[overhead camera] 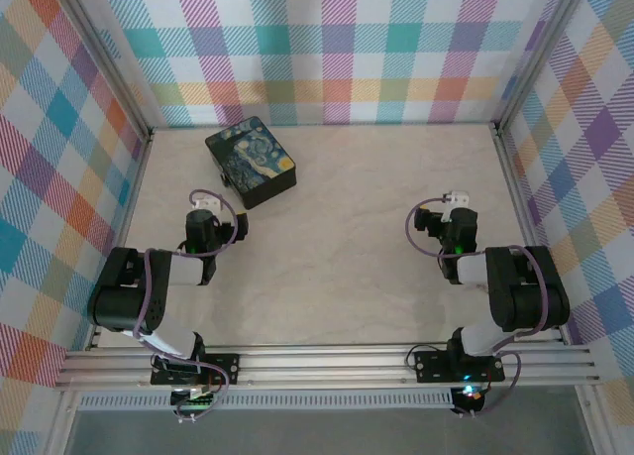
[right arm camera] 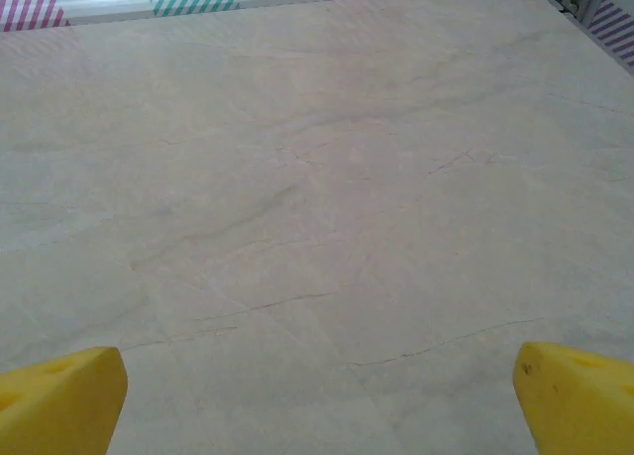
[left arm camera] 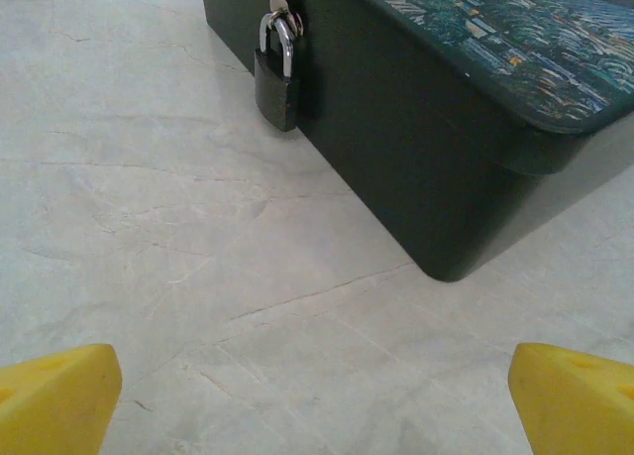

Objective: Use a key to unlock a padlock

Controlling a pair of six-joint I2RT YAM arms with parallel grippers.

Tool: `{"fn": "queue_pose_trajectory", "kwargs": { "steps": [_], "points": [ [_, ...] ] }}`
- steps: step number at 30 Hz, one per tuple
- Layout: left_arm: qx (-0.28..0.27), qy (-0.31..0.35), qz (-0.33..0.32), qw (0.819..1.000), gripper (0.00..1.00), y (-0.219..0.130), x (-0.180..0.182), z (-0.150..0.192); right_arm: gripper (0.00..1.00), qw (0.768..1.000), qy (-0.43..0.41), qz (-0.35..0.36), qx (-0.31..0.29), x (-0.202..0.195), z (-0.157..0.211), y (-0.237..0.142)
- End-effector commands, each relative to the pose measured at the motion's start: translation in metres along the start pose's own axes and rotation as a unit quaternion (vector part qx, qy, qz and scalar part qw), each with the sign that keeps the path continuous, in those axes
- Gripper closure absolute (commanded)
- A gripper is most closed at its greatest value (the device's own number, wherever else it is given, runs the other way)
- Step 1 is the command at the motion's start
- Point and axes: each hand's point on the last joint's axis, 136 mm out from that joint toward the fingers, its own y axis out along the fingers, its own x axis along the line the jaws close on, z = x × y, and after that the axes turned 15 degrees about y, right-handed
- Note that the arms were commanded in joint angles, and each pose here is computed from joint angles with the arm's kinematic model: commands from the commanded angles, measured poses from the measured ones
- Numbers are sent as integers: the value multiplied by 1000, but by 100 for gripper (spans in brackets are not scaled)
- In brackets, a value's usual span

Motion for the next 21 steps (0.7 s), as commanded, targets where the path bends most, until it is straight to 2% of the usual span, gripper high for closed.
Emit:
{"fn": "queue_pose_trajectory", "kwargs": {
  "steps": [1,21],
  "points": [
    [-21,0,-3,1000,0,1,6,-12,0,1000,8,-7,-26,6,-14,-3],
    [-20,-9,4,1000,0,2,7,-12,0,1000,9,-7,-25,5,-14,-2]
  ]
}}
